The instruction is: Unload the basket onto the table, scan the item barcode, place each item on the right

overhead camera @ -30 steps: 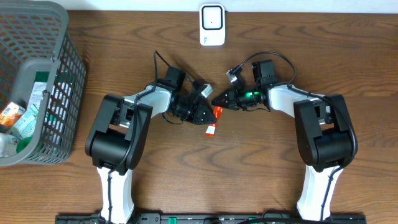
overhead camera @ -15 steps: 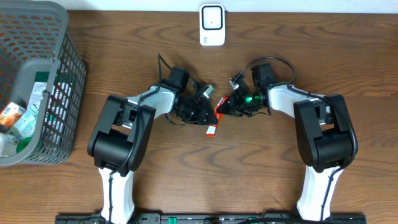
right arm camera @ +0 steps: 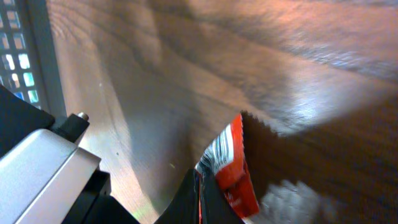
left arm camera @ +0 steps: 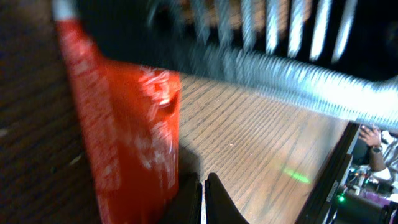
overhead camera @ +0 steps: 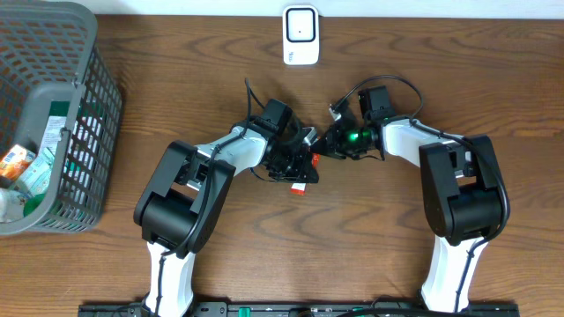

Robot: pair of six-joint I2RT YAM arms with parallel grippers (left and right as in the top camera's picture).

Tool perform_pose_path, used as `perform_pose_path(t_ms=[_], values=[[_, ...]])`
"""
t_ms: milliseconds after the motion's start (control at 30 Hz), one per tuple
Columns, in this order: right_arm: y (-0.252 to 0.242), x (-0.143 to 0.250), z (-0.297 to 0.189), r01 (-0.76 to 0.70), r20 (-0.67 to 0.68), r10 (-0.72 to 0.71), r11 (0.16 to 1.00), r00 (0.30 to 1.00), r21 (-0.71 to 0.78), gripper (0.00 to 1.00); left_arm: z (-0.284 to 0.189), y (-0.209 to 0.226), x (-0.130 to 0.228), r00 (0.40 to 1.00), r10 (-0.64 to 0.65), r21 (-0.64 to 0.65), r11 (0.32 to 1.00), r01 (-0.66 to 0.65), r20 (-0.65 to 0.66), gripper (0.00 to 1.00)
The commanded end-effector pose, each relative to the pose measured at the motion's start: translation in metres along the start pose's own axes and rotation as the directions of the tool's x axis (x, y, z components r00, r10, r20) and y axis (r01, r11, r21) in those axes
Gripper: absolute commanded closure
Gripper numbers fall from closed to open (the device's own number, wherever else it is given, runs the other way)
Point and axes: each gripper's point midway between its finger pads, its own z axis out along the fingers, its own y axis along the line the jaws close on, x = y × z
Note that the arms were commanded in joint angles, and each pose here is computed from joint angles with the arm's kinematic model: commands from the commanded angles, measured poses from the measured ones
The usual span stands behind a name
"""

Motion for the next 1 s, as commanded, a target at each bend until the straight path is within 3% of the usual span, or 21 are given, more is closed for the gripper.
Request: perform_pose_path(t_ms=[0,400,600,767,967], values=[[-0.040,-0.012,-0.009,-0.066,0.069,0.057,0.988,0.996,0.137,0.99,0.009,0.043,0.016,0.996,-0.089,-0.171,0.982,0.084,-0.021,0.93],[-0.041,-0.014,-0.014,-0.077,0.074,0.068,0.990,0.995,0.119,0.99,0.007,0.038,0.014,0.993,-0.121,-0.164,0.979,0.118,-0.007,0.93],[-0.035,-0.012,-0.013,-0.074,0.062,0.068,0.993,0.996,0.087,0.99,-0.036,-0.007,-0.009,0.995,-0.020,-0.143,0.989,0.034,0.100,0.93],[-0.008,-0.014,-0.015,-0.027,0.041,0.029,0.998,0.999,-0.063,0.99,-0.095,-0.022,-0.030,0.956,0.099,-0.320,0.948,-0.005,0.278,0.92],[0.018,-0.019,-0.026,0.028,0.058,-0.020,0.990,0.998,-0.140,0.93,-0.082,0.001,-0.021,0.971,0.058,-0.372,0.927,0.034,0.234,0.93]])
